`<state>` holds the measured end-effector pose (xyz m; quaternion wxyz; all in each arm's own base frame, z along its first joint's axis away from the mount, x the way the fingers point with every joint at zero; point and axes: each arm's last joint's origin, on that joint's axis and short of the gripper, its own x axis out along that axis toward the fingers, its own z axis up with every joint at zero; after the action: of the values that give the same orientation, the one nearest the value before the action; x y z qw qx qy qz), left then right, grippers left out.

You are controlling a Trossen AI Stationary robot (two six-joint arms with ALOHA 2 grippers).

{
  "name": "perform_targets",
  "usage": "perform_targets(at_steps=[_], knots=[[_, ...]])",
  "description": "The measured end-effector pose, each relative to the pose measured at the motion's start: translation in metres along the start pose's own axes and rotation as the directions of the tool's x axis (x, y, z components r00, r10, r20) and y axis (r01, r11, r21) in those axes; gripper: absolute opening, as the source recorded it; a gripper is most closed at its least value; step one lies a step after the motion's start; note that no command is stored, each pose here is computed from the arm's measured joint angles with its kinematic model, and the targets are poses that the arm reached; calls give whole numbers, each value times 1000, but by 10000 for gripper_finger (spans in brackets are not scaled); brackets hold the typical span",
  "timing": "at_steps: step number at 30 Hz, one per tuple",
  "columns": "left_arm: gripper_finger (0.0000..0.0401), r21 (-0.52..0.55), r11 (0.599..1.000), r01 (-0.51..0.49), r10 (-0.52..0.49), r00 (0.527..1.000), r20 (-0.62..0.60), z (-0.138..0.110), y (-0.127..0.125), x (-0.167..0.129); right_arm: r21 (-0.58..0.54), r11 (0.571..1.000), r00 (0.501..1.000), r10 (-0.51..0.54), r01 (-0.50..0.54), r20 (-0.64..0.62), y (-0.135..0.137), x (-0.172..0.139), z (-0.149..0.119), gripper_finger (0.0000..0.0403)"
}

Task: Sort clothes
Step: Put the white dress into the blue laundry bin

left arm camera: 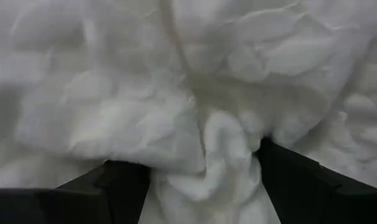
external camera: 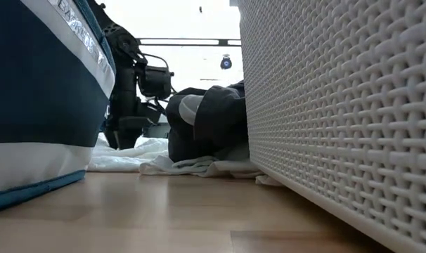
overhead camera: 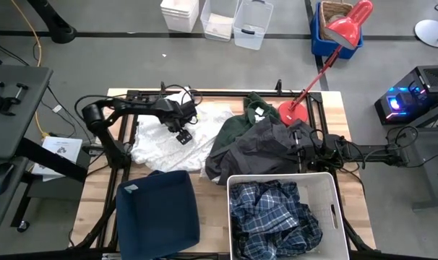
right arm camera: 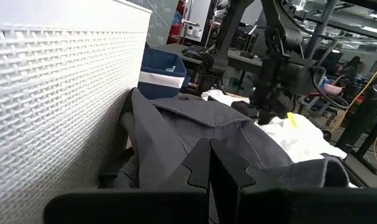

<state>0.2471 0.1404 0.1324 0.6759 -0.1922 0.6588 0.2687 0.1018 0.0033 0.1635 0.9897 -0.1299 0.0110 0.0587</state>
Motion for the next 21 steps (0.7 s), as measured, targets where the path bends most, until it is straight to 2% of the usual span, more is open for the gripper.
perform_targets(at_steps=[3, 5, 7, 10, 11, 14, 16, 19, 21], knots=[[261, 82, 996, -34, 36, 999, -26, -2, -4, 12, 0, 1000, 1000, 0, 0, 0, 0, 0, 0, 0], [230, 136, 990, -40, 46, 998, -43, -3, -7, 14, 0, 1000, 1000, 0, 0, 0, 0, 0, 0, 0], [168, 159, 987, -33, 41, 998, -45, -4, -11, 14, 0, 1000, 1000, -2, 2, 0, 0, 0, 0, 0], [43, 149, 989, 2, 1, 1000, -23, -6, -16, 6, 0, 1000, 1000, -4, 4, -2, 0, 0, 0, 0], [26, 139, 990, 10, -9, 1000, -10, -7, -18, 1, 0, 1000, 1000, -4, 4, -2, 0, 0, 0, 0], [17, 137, 990, 37, -44, 998, 45, -8, -24, -27, 0, 1000, 1000, -4, 4, -2, 0, 0, 0, 0], [9, 129, 989, 76, -98, 980, 170, -6, -26, -61, 0, 1000, 1000, -4, 4, -3, 0, 0, 0, 0], [7, 117, 987, 113, -149, 917, 371, -11, -21, -117, 0, 1000, 1000, -4, 4, -3, 0, 0, 0, 0], [5, 110, 984, 140, -176, 852, 493, -19, -16, -156, 0, 1000, 1000, -4, 4, -3, 0, 0, 0, 0]])
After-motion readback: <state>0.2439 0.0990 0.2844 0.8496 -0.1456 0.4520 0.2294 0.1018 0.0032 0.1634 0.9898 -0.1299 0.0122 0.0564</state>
